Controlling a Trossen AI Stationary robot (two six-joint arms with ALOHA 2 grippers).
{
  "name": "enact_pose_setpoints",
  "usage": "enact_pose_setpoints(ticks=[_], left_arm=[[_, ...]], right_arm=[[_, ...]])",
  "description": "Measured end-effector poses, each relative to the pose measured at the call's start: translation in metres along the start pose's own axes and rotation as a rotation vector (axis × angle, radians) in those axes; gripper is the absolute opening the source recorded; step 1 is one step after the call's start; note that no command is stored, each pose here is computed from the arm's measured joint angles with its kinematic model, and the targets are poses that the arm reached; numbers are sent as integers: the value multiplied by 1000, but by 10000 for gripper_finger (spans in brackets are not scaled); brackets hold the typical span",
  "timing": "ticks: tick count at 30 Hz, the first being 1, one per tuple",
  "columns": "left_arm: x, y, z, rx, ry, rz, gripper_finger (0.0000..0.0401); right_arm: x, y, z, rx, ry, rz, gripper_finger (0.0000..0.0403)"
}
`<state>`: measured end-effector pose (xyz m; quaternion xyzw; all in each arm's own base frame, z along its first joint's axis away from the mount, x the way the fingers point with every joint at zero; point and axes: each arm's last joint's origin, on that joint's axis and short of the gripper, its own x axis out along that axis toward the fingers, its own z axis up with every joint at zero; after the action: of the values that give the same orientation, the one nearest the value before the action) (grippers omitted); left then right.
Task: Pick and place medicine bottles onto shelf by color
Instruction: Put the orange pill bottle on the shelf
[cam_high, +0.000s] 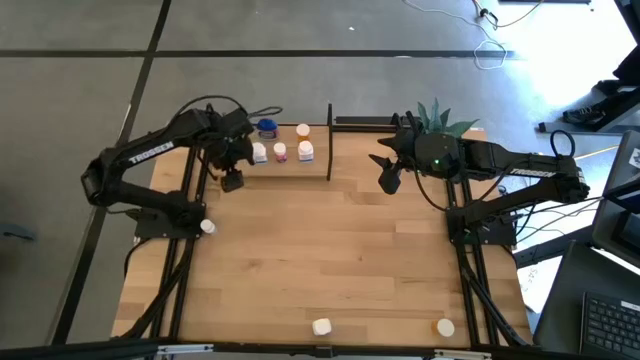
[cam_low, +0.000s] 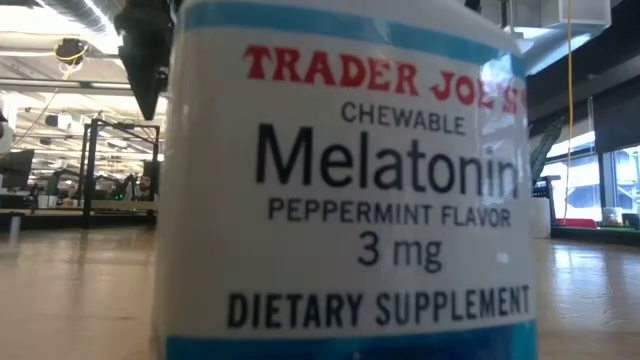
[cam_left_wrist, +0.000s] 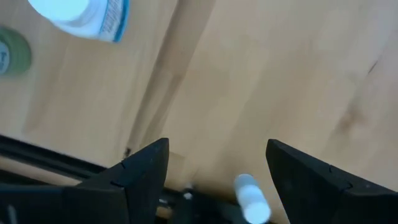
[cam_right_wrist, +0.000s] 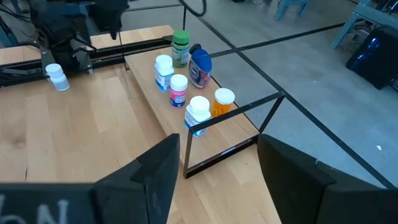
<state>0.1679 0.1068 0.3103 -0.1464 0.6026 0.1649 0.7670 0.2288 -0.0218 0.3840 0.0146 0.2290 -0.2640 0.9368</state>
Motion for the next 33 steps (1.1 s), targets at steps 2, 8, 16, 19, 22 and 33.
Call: enact_pose_setpoints(ticks=[2,8,16,19,22,33], left_arm=[[-4,-6,-2,-21,-17,-5,263],[-14,-27,-10,-58,-67,-33,263],[-18,-66,-15,-49,-90,-105,263],[-19,-82,-18,-61,-95,-124,263],[-20,-97,-19,-72,-135,-134,263],[-26,-139,-33,-91,-228,-171,263]], right_arm=[[0,0,0,0,0,0,218],[0,0,0,0,0,0,218],[0,0,0,0,0,0,218],[0,0,0,0,0,0,218],[0,0,0,0,0,0,218],[-1,9,-2,-35,48,306,218]])
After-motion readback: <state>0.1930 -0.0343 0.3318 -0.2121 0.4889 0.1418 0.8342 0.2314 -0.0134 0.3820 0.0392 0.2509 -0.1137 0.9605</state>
